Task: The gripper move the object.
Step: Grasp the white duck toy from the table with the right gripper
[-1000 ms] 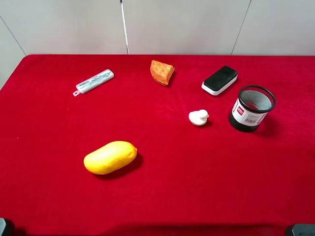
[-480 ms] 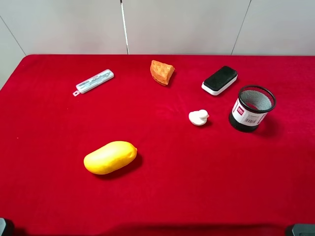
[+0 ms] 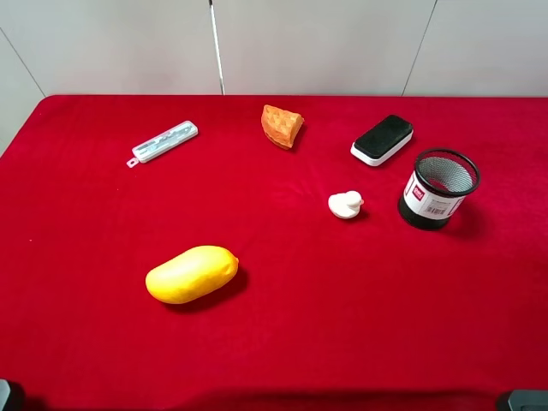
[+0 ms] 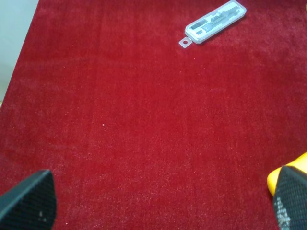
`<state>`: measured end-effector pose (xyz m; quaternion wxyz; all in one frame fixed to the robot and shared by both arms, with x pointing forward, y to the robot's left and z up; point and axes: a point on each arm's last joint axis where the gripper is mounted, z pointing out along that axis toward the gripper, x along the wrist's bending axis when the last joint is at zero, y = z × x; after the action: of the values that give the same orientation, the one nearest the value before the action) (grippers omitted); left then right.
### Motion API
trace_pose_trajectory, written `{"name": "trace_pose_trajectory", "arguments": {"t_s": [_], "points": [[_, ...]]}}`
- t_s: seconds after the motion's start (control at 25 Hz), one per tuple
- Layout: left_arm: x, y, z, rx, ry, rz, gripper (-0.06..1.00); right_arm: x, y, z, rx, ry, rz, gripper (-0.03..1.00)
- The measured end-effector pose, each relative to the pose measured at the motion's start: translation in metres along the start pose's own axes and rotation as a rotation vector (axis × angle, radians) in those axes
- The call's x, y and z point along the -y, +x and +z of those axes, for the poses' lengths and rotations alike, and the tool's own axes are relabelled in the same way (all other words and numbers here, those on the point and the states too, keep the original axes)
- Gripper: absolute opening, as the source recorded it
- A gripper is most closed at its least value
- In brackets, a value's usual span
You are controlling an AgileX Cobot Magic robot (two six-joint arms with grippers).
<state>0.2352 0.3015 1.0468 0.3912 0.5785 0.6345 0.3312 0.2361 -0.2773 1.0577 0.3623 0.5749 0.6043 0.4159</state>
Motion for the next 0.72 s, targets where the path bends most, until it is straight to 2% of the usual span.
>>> {"name": "trace_pose_trajectory", "arguments": {"t_s": [0.2, 0.72], "points": [[0.0, 0.0, 0.0, 0.0, 0.0, 0.0, 0.89, -0.002, 0.0, 0.001, 0.0, -0.003, 0.045, 0.69], [0.0, 0.0, 0.0, 0.0, 0.0, 0.0, 0.89, -0.028, -0.004, 0.02, -0.029, 0.124, 0.084, 0.69]]}}
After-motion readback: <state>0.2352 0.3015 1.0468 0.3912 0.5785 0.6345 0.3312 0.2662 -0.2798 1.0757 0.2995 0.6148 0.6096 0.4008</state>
